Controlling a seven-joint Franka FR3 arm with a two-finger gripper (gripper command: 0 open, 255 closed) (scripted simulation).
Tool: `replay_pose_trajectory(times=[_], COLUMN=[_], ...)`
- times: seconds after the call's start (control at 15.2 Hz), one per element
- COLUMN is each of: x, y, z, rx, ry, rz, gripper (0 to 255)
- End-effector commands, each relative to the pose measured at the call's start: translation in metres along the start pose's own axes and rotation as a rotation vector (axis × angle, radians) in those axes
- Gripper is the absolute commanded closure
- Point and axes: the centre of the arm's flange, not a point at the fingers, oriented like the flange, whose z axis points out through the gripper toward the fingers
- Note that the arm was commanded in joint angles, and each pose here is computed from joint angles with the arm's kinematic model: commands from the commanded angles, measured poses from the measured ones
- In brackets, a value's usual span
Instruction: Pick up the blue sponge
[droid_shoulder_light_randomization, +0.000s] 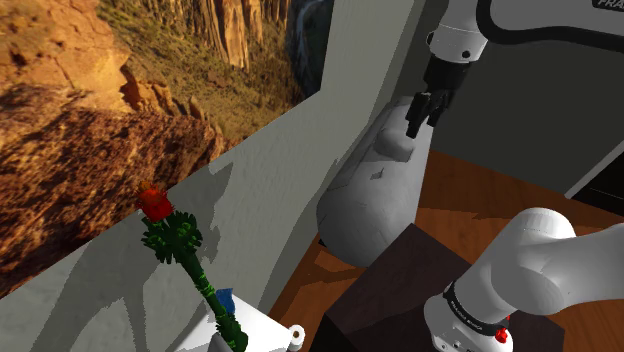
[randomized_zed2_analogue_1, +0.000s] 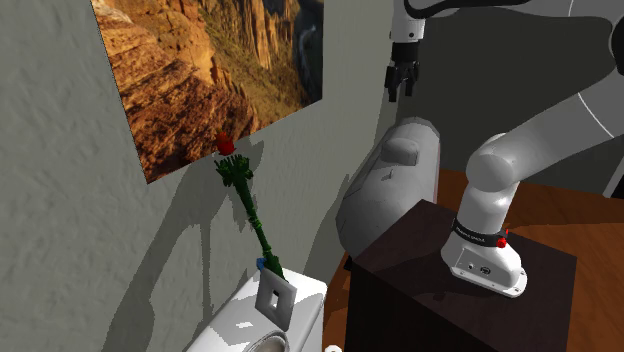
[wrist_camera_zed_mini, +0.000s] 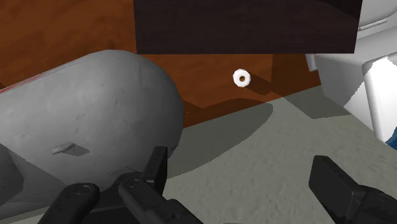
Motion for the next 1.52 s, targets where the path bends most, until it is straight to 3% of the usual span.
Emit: replay_pose_trajectory(times=[0.0,1.45], x=[0.0,0.057], y=[0.0,-0.226], z=[0.0,0.177], rx=[0.0,-0.008], ry=[0.0,-0.039], rz=[0.0,0.027], gripper=[0,0])
